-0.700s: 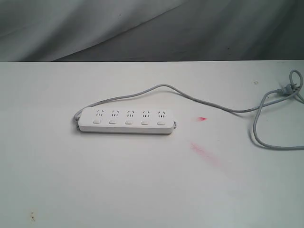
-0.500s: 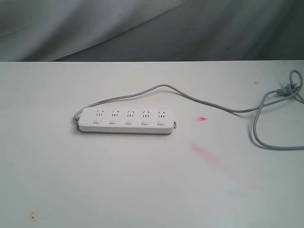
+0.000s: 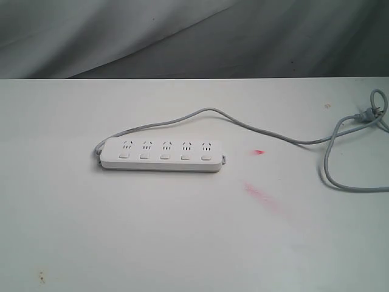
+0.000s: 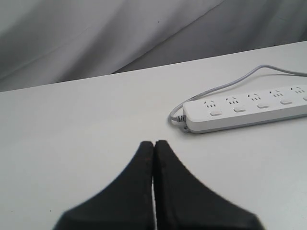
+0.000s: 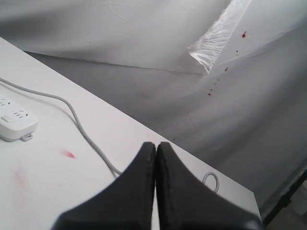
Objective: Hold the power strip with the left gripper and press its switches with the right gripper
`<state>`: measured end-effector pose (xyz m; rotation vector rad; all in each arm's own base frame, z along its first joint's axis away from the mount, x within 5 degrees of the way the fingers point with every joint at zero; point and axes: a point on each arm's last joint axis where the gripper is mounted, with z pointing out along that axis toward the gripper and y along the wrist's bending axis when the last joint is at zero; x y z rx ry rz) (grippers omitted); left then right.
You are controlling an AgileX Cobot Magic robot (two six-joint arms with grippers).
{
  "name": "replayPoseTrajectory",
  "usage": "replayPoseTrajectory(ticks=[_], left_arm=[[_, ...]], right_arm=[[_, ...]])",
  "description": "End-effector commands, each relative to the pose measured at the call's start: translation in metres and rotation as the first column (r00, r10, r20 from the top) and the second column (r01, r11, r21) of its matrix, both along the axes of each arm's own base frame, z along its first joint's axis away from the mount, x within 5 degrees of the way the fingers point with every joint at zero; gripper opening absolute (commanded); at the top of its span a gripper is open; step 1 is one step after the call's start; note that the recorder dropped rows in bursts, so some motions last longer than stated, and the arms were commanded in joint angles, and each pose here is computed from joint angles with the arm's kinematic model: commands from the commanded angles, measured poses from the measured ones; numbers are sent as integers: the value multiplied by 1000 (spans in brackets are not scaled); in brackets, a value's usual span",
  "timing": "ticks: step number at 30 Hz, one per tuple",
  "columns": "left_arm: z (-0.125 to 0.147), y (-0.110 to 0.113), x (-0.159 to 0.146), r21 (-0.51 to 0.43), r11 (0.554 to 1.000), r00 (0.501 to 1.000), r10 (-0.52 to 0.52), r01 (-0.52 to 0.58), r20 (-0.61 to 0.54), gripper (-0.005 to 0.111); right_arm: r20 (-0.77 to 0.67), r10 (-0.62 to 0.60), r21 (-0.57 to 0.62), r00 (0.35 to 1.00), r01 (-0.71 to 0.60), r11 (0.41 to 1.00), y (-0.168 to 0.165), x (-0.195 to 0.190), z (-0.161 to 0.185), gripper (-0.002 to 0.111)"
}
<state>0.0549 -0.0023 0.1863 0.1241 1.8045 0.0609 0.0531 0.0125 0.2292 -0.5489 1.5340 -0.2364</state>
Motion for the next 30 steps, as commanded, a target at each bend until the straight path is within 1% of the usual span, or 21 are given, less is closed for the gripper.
replayPoseTrajectory(ticks=[1, 3, 4, 5, 6, 8, 10, 15, 17, 21, 25, 28, 30], left_arm=[[21, 0, 8, -7, 1000, 999, 3, -4, -37, 0], [35, 0, 16, -6, 1000, 998, 1, -2, -65, 0], [53, 0, 29, -6, 1000, 995, 1, -2, -98, 0], [60, 0, 35, -5, 1000, 994, 1, -2, -110, 0], [75, 0, 50, -17, 1000, 991, 1, -3, -137, 0], [87, 0, 67, -17, 1000, 986, 1, -4, -168, 0], [95, 0, 77, -17, 1000, 984, 1, -4, -179, 0], [98, 0, 80, -24, 1000, 987, 4, -8, -161, 0], [98, -1, 80, -55, 998, 987, 3, -12, -161, 0], [98, -2, 80, -76, 997, 987, 0, -12, -164, 0], [96, -4, 78, -127, 992, 979, -12, -14, -202, 0], [91, -4, 83, -106, 994, 969, -21, -5, -247, 0], [91, -5, 93, -31, 998, 946, -54, 46, -318, 0]], right_arm=[[-3, 1, 0, 1000, -1, 1000, 0, 0, -2, 0], [-3, 1, 0, 1000, -1, 1000, 0, 0, -2, 0], [-3, 1, 0, 1000, -1, 1000, 0, 0, -2, 0], [-3, 1, 0, 1000, -1, 1000, 0, 0, -2, 0], [-3, 1, 0, 1000, -1, 1000, 0, 0, -2, 0], [-3, 1, 0, 1000, -1, 1000, 0, 0, -2, 0], [-3, 1, 0, 1000, -1, 1000, 0, 0, -2, 0], [-3, 1, 2, 1000, -1, 1000, 0, 0, -2, 0], [-3, 1, 2, 1000, -1, 1000, 0, 0, -2, 0], [-3, 1, 2, 1000, -1, 1000, 0, 0, -2, 0], [-2, 1, 0, 1000, -1, 1000, 0, 0, -2, 0], [-2, 1, 0, 1000, -1, 1000, 0, 0, -2, 0], [-2, 1, 0, 1000, -1, 1000, 0, 0, -2, 0]])
